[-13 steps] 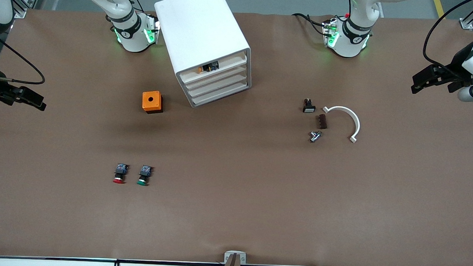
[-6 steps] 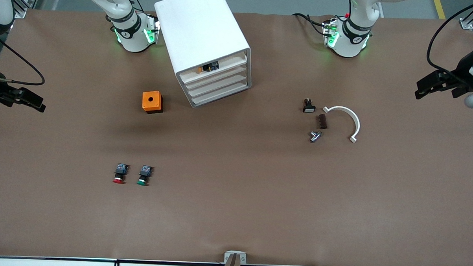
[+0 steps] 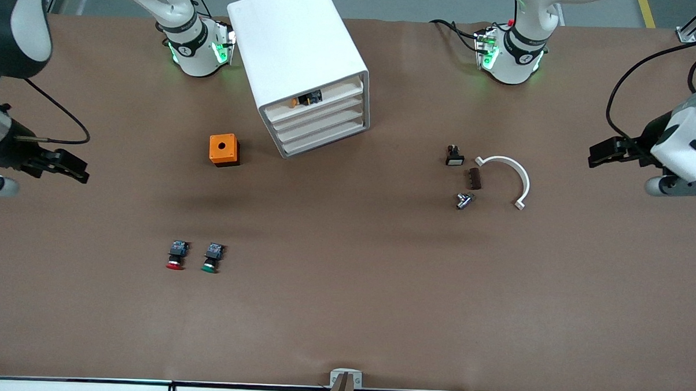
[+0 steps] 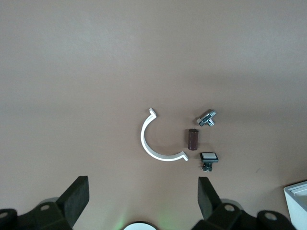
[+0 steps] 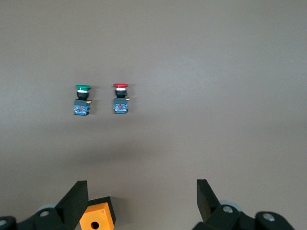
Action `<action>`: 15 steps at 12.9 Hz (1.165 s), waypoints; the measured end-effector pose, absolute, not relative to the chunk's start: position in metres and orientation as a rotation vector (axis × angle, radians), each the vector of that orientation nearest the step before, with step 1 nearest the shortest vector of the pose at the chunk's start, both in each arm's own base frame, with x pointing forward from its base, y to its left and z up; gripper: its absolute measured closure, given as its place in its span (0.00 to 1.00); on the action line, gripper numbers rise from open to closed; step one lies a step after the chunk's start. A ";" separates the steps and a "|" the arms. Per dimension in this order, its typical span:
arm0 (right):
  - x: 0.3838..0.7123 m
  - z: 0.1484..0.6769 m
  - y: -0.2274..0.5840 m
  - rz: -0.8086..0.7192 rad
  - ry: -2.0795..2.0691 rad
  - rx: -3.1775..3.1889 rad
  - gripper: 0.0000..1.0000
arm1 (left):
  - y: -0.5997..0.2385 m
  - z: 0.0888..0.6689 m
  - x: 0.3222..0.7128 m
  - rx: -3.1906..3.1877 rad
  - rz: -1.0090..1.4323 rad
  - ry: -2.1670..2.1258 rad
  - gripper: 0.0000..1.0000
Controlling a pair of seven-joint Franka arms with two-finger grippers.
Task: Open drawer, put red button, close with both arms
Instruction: 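Reach the right gripper to the red button while the left gripper reaches the drawer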
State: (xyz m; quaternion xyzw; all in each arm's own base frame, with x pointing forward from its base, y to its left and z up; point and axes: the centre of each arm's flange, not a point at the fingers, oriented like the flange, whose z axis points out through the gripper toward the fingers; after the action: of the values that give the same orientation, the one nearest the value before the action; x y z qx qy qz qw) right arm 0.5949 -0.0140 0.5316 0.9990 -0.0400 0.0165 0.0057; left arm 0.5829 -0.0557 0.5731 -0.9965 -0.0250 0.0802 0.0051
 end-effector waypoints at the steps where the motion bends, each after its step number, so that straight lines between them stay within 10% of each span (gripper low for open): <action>1: 0.598 0.520 -0.008 0.068 -0.123 3.144 0.00 | -0.063 0.561 0.587 -3.127 0.288 -0.142 0.00; 15: 0.654 0.253 0.041 0.134 -0.098 3.168 0.00 | -0.269 0.349 0.566 -2.332 1.001 -1.418 0.02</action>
State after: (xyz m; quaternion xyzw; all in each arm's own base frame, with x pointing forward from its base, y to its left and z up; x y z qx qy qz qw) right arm 0.6542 0.0410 0.2527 0.9985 -0.0309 0.0422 -0.0155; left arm 0.5659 -0.2685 0.3494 -0.7968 -0.4844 0.3419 0.1169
